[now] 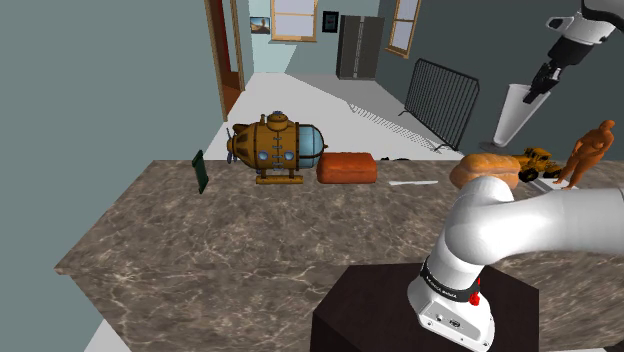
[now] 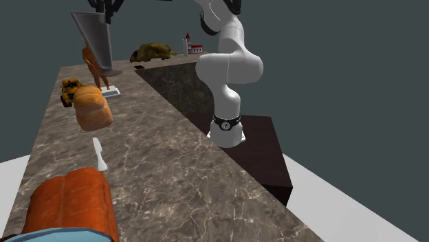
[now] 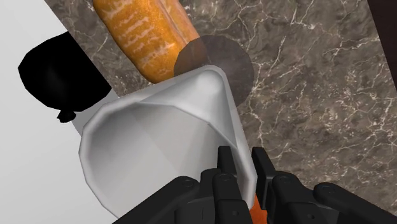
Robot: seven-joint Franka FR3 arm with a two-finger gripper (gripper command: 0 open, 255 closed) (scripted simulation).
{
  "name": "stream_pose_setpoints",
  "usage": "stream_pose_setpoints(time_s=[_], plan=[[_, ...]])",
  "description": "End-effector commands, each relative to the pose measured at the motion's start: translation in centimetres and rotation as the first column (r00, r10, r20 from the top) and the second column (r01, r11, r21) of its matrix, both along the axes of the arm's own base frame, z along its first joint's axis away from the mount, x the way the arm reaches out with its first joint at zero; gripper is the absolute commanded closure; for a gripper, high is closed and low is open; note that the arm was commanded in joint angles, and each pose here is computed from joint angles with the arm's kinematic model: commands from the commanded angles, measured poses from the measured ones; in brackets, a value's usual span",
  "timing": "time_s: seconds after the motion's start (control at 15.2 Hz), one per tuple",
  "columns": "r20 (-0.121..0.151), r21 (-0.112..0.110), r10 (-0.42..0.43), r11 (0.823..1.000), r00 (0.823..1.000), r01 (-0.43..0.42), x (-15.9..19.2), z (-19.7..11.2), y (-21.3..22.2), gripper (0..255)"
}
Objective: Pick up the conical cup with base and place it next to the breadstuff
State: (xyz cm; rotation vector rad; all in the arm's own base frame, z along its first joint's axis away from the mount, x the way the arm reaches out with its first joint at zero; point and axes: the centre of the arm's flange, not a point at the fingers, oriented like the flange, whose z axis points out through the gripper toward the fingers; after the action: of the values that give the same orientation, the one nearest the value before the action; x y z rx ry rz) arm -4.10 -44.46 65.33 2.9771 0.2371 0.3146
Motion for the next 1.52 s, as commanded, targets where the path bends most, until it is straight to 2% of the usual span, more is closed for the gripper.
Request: stream_pose_setpoints(time_s=[0.0, 1.45], plan=[[0.001, -0.001, 0.000, 1.000, 1.000, 0.000, 0.0, -1.0, 0.0, 255], [0.001, -0.001, 0.000, 1.000, 1.000, 0.000, 0.0, -12.6, 0.0, 255]])
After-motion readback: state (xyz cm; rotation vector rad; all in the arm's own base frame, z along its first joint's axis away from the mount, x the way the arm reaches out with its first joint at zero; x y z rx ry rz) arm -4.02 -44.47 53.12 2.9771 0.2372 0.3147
